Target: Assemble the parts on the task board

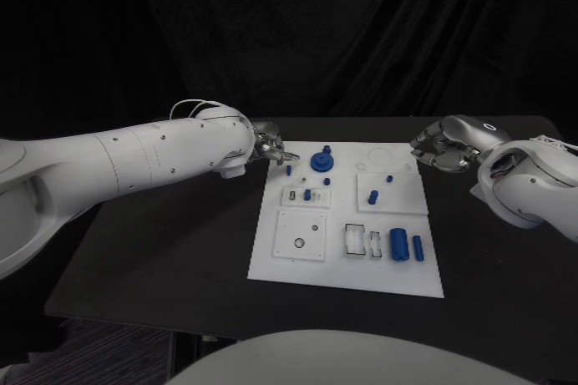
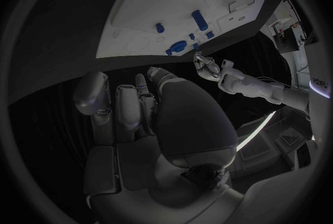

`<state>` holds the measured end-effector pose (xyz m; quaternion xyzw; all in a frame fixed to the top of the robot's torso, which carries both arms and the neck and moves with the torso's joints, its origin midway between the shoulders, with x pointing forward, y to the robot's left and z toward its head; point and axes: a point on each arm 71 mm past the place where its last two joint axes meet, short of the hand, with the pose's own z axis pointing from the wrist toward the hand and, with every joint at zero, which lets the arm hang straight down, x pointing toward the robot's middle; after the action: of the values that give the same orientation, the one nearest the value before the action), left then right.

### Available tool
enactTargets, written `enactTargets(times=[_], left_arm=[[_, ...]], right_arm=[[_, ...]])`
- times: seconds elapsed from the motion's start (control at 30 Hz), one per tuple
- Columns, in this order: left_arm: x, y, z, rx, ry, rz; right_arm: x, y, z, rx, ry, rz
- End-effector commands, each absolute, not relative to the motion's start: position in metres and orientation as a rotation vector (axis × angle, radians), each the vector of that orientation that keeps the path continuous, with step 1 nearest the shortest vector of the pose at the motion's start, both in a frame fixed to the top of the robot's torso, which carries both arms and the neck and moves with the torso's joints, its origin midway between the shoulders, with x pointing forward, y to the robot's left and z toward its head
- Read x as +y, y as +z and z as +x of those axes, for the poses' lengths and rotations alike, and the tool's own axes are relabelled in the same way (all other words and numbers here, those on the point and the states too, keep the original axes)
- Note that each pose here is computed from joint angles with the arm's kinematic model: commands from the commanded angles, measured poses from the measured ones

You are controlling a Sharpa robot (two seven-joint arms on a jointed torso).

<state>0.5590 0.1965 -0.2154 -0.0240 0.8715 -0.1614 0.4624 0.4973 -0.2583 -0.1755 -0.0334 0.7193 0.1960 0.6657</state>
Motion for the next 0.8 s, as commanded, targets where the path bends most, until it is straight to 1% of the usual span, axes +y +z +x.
enactTargets(times=[0.03,0.8], left_arm=[[0.1943,-0.2203,0.5569,2.197,-0.378,-0.04],[0.1871,-0.2246,0.5588,2.211,-0.374,-0.032]], right_arm=[[-0.2588,-0.1776,0.4973,1.642,0.429,-0.071],[-0.2581,-0.181,0.498,1.685,0.407,-0.072]])
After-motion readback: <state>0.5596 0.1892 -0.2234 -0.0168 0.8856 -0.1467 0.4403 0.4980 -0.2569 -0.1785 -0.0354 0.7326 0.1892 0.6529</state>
